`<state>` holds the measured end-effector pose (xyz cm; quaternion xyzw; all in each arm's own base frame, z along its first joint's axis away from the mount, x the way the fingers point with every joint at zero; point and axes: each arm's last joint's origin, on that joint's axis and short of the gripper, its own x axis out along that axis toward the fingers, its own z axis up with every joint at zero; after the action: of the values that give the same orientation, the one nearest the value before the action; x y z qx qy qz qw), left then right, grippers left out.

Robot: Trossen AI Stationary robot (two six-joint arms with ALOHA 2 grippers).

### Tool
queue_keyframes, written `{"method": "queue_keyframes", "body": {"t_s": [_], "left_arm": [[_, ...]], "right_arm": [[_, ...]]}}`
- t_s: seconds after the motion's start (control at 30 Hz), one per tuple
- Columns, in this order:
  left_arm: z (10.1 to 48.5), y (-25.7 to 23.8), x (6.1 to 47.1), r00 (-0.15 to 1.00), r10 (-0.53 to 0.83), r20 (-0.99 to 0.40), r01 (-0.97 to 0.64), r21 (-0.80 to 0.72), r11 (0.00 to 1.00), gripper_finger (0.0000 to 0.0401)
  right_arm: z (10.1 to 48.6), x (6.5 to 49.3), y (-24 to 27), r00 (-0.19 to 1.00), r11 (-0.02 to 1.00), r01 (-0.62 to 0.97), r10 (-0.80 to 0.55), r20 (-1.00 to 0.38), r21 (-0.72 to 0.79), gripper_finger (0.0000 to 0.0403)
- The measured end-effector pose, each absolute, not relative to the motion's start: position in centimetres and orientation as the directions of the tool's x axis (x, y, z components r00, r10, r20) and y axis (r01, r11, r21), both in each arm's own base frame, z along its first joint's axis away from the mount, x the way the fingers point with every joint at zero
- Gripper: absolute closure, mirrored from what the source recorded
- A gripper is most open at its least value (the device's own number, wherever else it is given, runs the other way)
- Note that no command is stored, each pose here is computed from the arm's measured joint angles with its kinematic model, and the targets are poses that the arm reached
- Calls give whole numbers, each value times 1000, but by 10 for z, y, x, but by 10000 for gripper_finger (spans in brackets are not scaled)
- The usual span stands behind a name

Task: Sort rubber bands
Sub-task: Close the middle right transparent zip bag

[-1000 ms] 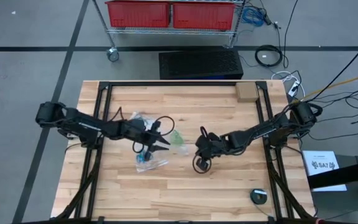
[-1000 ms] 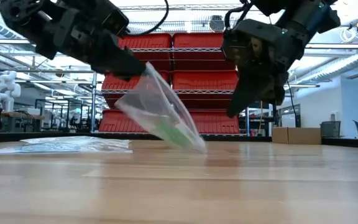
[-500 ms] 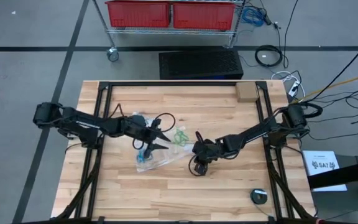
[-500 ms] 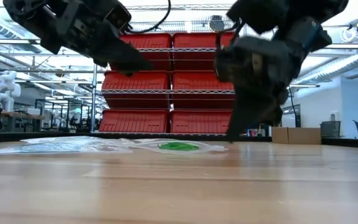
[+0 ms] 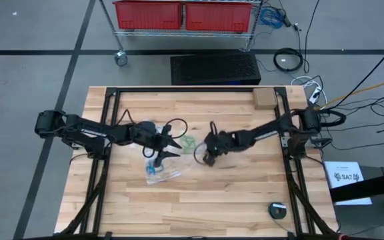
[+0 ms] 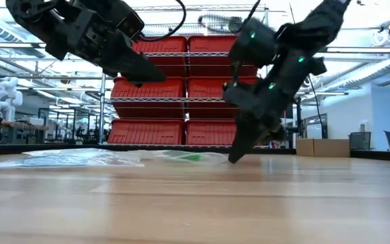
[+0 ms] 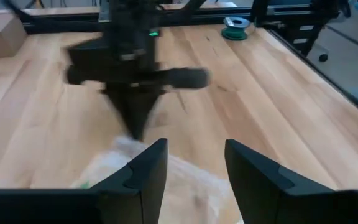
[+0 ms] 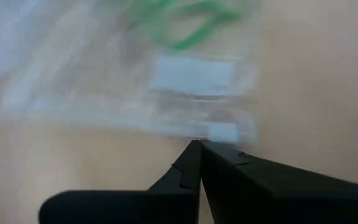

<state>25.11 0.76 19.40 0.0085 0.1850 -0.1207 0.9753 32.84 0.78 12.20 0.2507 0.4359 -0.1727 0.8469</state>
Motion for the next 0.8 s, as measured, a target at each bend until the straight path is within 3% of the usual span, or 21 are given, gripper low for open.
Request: {"method": "queue_keyframes", "body": {"t_s": [0.17, 0.37, 0.47, 0.6, 0.8], "left_arm": [[193, 16, 251, 914, -161, -373, 179, 16, 984, 232], [179, 38, 242, 851, 39, -524, -17, 47, 999, 232], [170, 50, 237, 794, 123, -595, -103, 67, 992, 232], [164, 60, 237, 780, 127, -613, -123, 49, 991, 232], [162, 66, 236, 777, 140, -614, -144, 44, 989, 232]], "right_arm": [[123, 325, -37, 519, 786, 606, -273, -810, 123, 403], [143, 319, -53, 546, 802, 588, -301, -782, 102, 403], [157, 320, -39, 615, 858, 482, -188, -766, 177, 403], [160, 327, -2, 683, 899, 303, 26, -730, 315, 403], [142, 333, 46, 673, 899, 241, 116, -730, 365, 403]]}}
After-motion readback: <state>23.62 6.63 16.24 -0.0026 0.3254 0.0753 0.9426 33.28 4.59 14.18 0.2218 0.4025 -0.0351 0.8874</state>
